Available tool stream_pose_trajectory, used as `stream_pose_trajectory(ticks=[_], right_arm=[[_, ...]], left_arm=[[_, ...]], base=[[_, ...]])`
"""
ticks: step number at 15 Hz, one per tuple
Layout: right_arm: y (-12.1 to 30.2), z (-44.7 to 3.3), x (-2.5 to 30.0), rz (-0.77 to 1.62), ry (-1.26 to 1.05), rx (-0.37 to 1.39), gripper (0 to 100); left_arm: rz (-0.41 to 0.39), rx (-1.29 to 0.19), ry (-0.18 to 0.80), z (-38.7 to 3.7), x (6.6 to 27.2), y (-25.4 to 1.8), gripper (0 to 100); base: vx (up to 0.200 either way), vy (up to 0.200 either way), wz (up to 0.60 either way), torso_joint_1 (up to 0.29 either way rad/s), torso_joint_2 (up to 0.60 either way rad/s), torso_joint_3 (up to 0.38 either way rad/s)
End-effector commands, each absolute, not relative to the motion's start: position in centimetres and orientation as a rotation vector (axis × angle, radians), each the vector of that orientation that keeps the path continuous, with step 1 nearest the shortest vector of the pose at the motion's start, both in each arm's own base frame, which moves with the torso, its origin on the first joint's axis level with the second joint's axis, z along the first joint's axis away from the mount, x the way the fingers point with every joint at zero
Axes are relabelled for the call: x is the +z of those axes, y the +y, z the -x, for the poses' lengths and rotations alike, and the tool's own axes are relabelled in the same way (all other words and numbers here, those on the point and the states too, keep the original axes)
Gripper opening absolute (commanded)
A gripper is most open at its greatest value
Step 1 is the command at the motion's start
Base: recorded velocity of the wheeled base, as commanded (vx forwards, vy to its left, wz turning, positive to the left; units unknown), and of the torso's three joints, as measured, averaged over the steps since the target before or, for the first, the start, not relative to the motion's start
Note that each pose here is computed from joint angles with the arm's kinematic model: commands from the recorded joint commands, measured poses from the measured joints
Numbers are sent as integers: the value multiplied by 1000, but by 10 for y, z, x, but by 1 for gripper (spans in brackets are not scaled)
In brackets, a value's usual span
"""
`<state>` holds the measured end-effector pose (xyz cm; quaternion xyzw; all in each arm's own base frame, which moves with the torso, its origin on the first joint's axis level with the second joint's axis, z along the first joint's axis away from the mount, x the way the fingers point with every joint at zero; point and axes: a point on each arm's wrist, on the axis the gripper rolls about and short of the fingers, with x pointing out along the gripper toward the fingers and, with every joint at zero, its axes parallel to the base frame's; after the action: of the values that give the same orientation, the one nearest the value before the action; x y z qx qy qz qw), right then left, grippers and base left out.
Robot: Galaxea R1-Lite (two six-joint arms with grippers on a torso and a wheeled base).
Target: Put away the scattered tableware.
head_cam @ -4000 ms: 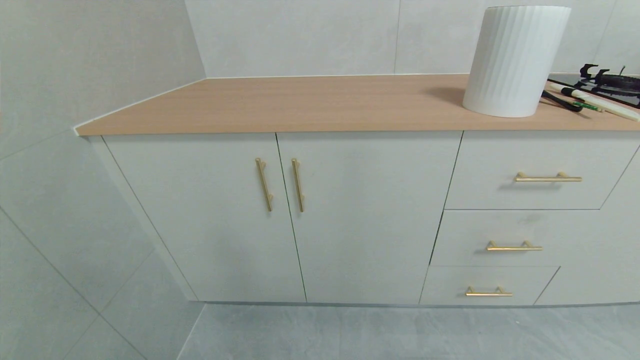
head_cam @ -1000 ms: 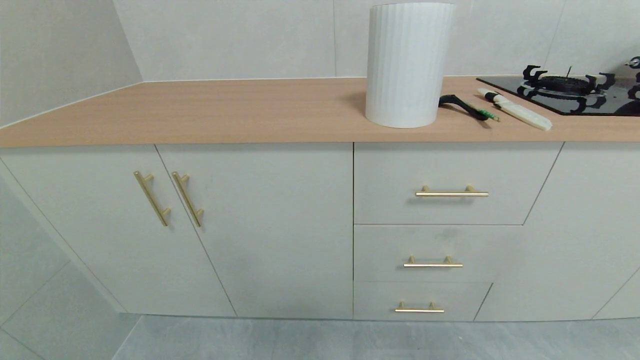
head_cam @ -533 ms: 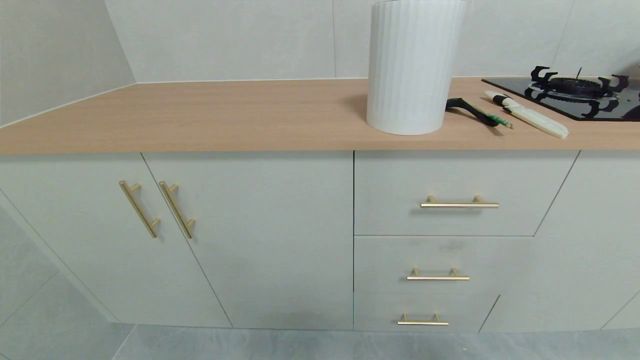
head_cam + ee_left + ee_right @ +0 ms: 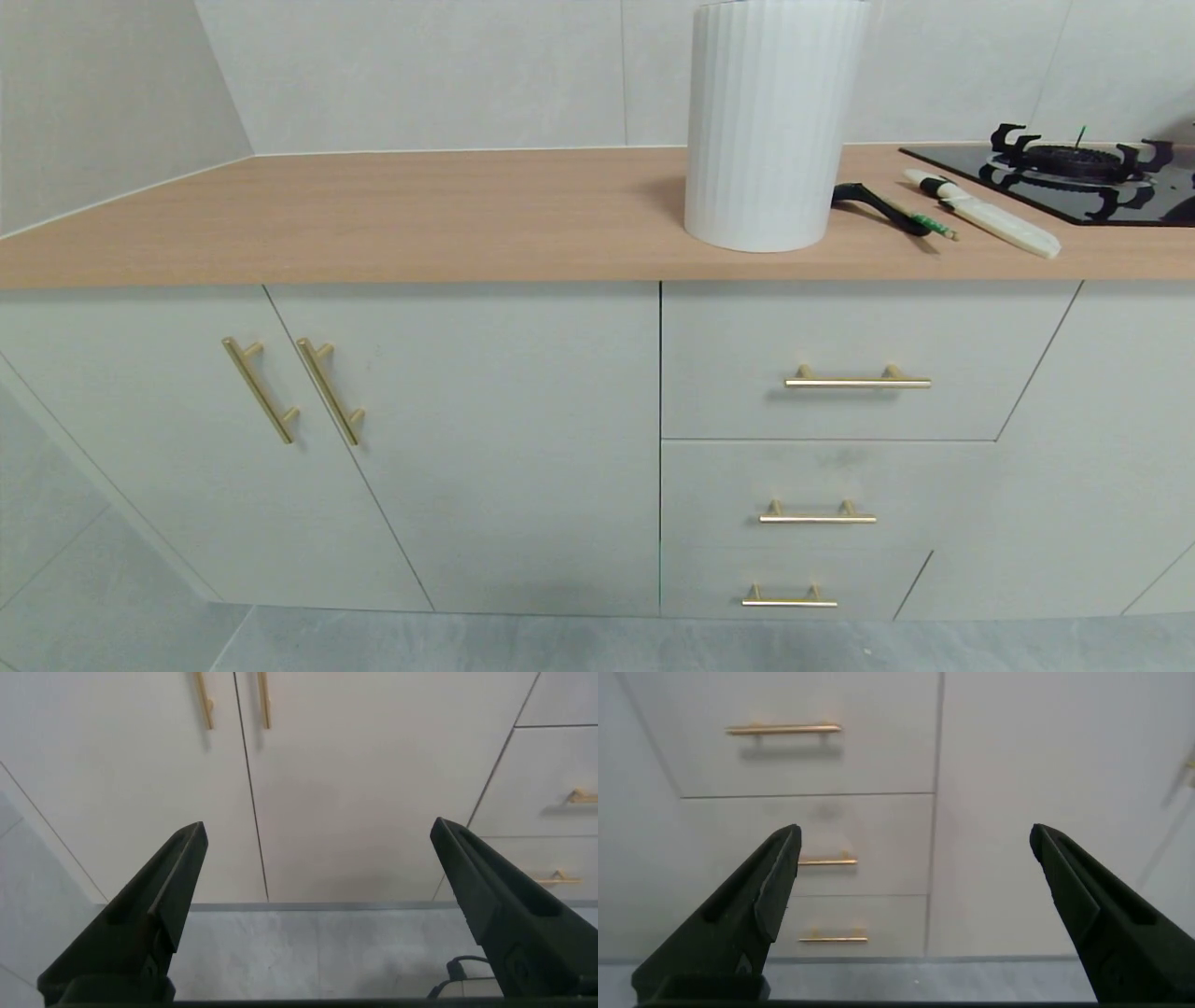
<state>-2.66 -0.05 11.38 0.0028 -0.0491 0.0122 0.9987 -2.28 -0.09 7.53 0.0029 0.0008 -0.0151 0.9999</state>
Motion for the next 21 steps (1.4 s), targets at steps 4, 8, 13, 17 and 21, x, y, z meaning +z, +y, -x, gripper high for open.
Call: stream_pose_trajectory(ticks=[4, 8, 13, 17, 21], right_arm=[[8, -55, 153, -15, 392, 196, 100], [33, -129, 162, 8, 625, 302, 100], [58, -208, 141, 28, 709, 327, 100], [68, -244, 89, 36, 818, 309, 100], [74, -265, 36, 53, 779, 273, 100]], left_arm=[[-6, -31, 1, 23, 75, -1, 100], [-6, -31, 1, 23, 75, -1, 100], [-6, -31, 1, 23, 75, -1, 100], [-6, -31, 1, 23, 75, -1, 100], [-6, -31, 1, 23, 75, -1, 100]], base=[[0, 0, 0, 0, 0, 0], [0, 0, 0, 0, 0, 0], [0, 0, 0, 0, 0, 0], [0, 0, 0, 0, 0, 0], [0, 0, 0, 0, 0, 0]])
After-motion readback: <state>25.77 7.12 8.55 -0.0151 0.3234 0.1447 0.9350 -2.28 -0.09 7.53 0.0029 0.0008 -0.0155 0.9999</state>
